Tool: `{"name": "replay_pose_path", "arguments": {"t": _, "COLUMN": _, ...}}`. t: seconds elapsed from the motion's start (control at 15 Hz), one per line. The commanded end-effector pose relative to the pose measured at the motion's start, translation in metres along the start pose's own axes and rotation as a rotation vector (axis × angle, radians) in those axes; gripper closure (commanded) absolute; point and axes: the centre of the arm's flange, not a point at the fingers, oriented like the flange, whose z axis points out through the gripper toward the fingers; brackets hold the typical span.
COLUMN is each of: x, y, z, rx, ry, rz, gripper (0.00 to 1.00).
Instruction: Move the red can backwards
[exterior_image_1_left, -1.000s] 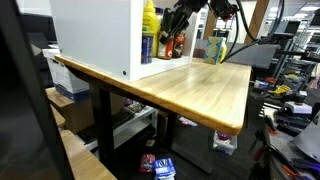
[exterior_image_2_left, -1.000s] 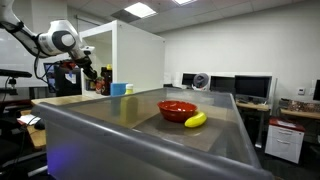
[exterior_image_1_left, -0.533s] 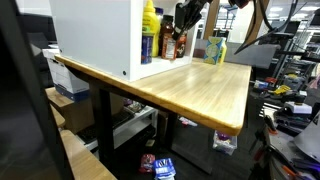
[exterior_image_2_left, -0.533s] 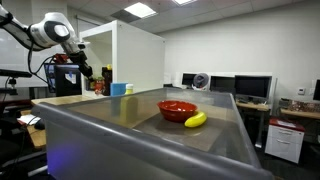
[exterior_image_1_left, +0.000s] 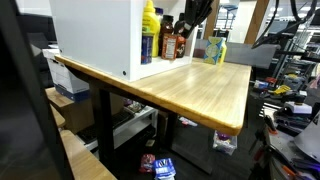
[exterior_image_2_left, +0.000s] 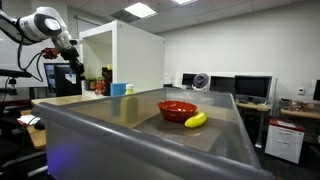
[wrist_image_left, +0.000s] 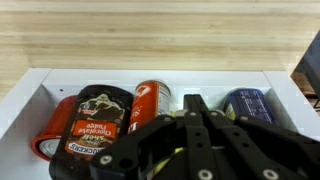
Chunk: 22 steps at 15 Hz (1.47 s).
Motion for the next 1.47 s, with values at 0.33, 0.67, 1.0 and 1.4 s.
{"name": "replay_pose_path", "arguments": {"t": 0.33, "x": -0.007, "y": 0.002, "z": 0.005, "rx": -0.209, "ry": 0.012, "rz": -0.159, "gripper": 1.00}}
{"name": "replay_pose_path", "arguments": {"t": 0.67, "x": -0.001, "y": 0.002, "z": 0.011, "rx": -0.281, "ry": 0.095, "rz": -0.185, "gripper": 1.00}}
{"name": "replay_pose_path", "arguments": {"t": 1.0, "x": 0.006, "y": 0.006, "z": 0.017, "rx": -0.346, "ry": 0.134, "rz": -0.173, "gripper": 1.00}}
{"name": "replay_pose_path", "arguments": {"t": 1.4, "x": 0.012, "y": 0.006, "z": 0.031, "rx": -0.359, "ry": 0.146, "rz": -0.120, "gripper": 1.00}}
